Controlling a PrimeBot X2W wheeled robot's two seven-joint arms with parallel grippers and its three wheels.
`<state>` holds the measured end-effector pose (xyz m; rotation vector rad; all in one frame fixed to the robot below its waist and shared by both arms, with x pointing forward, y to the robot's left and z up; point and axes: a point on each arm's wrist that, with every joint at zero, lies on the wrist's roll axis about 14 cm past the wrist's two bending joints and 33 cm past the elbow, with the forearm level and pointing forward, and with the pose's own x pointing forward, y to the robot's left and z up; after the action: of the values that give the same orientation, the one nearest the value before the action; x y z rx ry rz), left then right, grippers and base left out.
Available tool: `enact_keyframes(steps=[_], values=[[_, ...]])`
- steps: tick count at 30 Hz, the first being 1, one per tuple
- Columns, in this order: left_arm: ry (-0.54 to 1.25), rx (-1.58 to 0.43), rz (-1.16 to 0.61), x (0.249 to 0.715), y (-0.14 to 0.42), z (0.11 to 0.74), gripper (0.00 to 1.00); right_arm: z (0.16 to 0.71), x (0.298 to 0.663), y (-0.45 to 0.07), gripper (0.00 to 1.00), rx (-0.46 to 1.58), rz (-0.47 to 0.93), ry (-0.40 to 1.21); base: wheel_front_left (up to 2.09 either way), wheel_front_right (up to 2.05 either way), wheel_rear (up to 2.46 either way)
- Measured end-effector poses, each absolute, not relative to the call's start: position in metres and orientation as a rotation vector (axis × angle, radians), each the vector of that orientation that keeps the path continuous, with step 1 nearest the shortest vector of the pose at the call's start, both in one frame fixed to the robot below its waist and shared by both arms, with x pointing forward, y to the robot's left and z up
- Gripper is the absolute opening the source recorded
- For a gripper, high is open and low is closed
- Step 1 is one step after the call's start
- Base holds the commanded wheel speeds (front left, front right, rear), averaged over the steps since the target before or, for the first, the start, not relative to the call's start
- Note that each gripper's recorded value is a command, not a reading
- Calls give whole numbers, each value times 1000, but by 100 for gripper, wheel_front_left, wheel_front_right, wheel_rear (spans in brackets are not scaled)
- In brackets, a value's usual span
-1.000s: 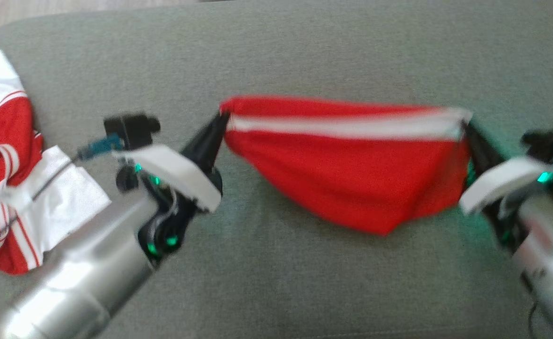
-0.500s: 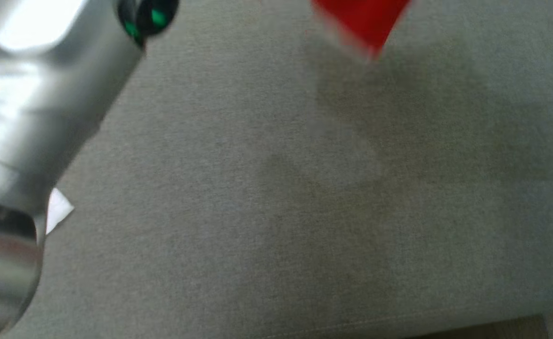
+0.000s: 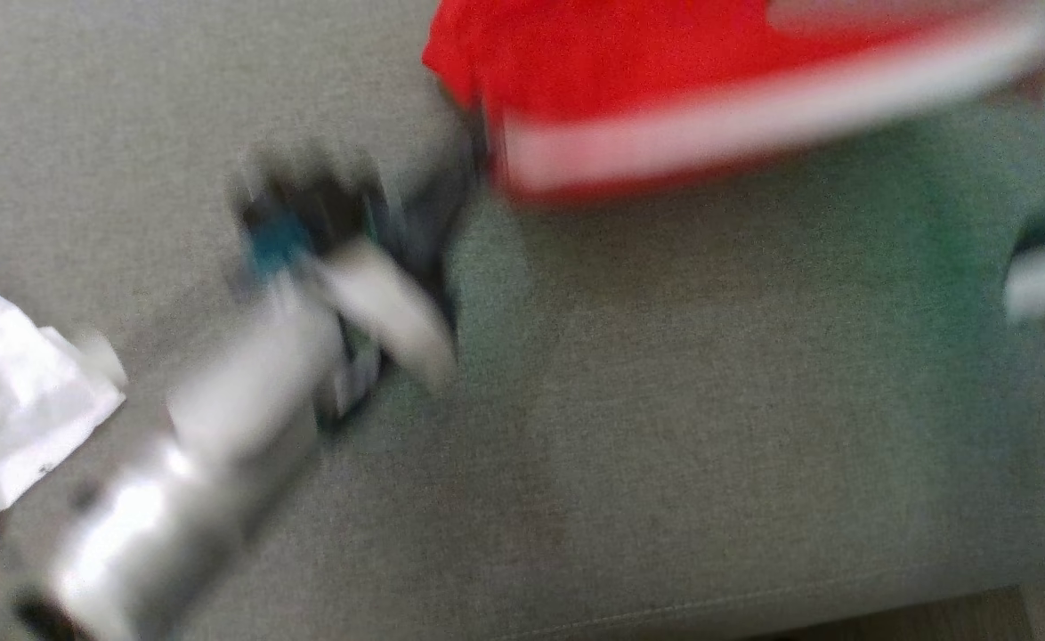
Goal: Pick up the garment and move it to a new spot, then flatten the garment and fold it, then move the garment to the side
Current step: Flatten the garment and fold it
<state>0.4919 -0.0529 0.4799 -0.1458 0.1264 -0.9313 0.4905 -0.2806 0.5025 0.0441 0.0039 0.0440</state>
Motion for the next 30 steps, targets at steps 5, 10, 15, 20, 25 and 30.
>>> enact_keyframes(steps=[5, 10, 15, 20, 25, 30], values=[[360, -184, -971, 394, -52, 407, 0, 451, 412, -294, 0, 124, -47, 149, 0, 0, 0], [424, -224, -1009, 331, -60, 401, 0, 465, 344, -326, 0, 115, -176, 148, 0, 0, 0], [351, -310, -1009, 322, -70, 439, 0, 504, 317, -336, 0, 58, -213, 113, 0, 0, 0], [335, -438, -944, 346, -65, 467, 0, 522, 360, -326, 0, 31, -170, 96, 0, 0, 0], [325, -543, -884, 395, -65, 490, 0, 518, 436, -311, 0, 1, -118, 120, 0, 0, 0], [373, -602, -826, 422, -58, 484, 0, 496, 489, -289, 0, -21, -61, 180, 0, 0, 0]])
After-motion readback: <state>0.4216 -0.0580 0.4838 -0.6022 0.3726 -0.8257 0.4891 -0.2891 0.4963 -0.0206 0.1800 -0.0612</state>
